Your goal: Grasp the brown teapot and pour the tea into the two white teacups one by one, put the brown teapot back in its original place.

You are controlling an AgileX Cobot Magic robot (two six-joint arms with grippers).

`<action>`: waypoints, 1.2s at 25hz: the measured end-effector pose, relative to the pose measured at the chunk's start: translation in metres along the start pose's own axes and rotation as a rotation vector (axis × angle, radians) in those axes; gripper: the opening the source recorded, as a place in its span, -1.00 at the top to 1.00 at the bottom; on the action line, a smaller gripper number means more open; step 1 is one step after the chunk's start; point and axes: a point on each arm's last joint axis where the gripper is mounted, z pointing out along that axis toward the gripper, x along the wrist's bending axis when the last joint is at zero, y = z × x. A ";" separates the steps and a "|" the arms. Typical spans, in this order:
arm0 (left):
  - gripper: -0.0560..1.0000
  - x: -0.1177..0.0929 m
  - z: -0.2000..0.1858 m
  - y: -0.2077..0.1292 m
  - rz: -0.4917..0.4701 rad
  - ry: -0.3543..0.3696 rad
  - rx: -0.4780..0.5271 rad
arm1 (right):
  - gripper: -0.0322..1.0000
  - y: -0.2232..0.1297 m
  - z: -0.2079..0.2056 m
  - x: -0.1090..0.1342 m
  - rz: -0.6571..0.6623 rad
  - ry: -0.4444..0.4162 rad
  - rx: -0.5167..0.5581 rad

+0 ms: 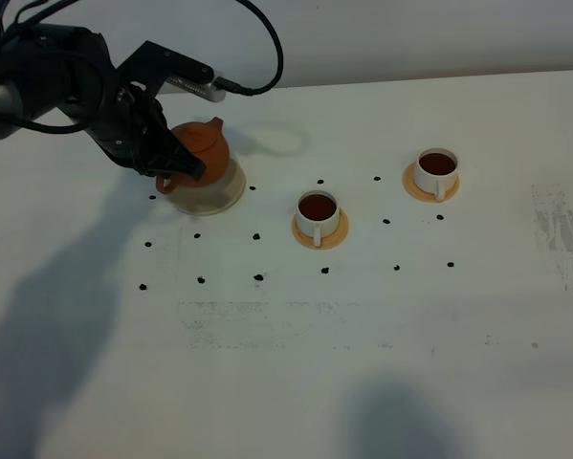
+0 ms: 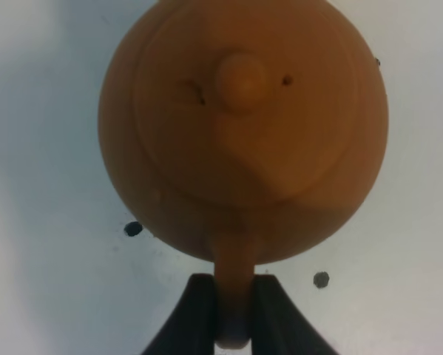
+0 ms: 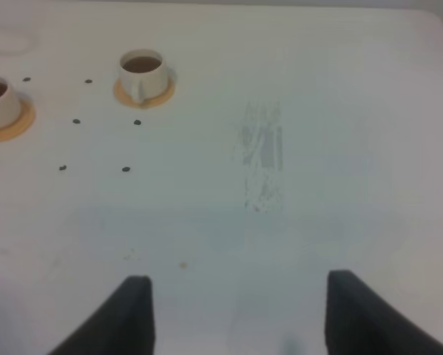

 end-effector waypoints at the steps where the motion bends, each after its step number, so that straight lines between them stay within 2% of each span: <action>1: 0.70 0.000 0.001 0.000 -0.001 -0.001 0.003 | -0.06 0.000 0.000 0.000 0.000 0.000 0.000; 14: 0.70 0.000 0.020 -0.004 -0.010 -0.013 0.042 | -0.06 0.000 0.000 0.000 0.000 0.000 0.000; 30: 0.70 0.001 0.023 -0.006 -0.013 -0.013 0.049 | -0.06 0.000 0.000 0.000 0.000 0.000 0.000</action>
